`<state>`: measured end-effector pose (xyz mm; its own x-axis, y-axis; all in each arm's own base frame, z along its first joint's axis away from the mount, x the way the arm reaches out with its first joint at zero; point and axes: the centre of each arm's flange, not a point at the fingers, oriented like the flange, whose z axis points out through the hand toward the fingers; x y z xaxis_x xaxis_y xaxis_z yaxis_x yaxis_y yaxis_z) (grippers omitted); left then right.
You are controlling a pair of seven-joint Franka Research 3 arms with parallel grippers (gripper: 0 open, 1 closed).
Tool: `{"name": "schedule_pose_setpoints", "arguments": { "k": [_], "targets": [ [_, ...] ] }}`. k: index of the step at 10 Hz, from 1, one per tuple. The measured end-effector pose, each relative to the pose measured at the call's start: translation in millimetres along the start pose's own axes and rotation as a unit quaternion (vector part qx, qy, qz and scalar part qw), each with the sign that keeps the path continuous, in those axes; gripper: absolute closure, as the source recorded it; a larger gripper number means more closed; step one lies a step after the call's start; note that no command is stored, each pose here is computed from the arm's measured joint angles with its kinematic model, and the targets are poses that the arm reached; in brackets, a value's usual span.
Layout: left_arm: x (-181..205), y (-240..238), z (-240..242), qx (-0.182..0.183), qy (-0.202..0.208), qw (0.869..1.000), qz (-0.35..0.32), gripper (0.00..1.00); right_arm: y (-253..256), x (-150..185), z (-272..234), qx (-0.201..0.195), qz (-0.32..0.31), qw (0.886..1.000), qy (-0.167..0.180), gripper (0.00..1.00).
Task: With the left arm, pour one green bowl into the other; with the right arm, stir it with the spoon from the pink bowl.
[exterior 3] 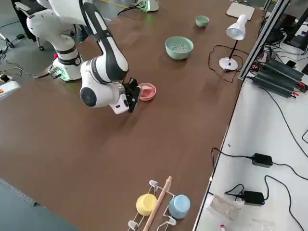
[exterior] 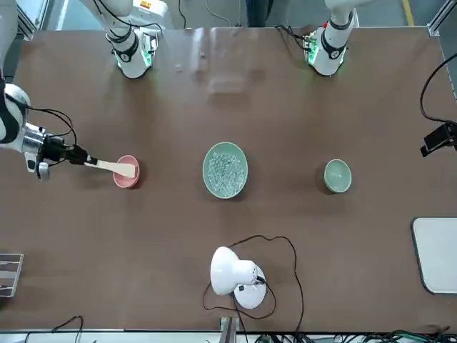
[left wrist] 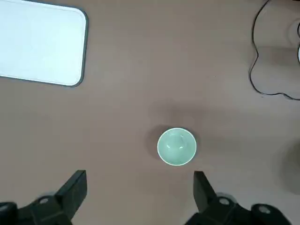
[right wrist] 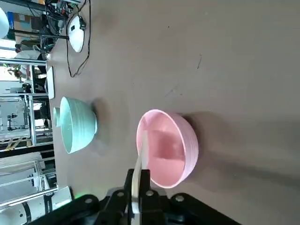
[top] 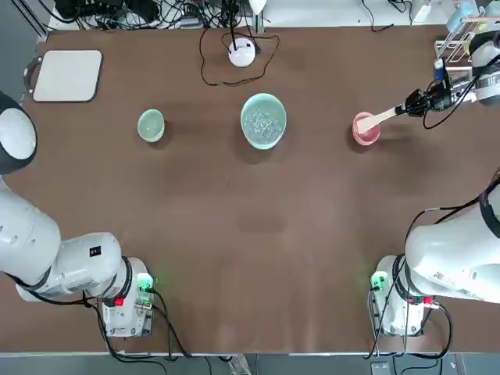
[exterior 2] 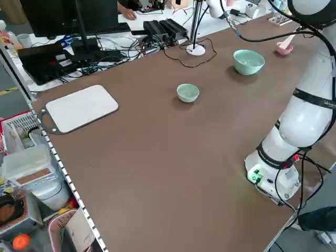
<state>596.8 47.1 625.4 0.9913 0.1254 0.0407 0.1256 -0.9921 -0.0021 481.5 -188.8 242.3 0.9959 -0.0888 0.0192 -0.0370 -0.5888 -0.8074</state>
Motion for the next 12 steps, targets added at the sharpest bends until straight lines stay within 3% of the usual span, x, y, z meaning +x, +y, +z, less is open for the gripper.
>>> {"name": "schedule_pose_setpoints", "arguments": {
  "k": [8, 12],
  "targets": [
    [0.0, 0.0, 0.0, 0.000, 0.000, 1.000, 0.000, 0.00, 6.2, 2.5, 3.5, 0.001, 0.003, 1.000, -0.002, 0.89],
    [0.0, 0.0, 0.0, 0.000, 0.000, 1.000, 0.000, 0.00, 13.7, 7.1, 7.9, 0.003, 0.006, 1.000, -0.003, 0.72]
  ]
}}
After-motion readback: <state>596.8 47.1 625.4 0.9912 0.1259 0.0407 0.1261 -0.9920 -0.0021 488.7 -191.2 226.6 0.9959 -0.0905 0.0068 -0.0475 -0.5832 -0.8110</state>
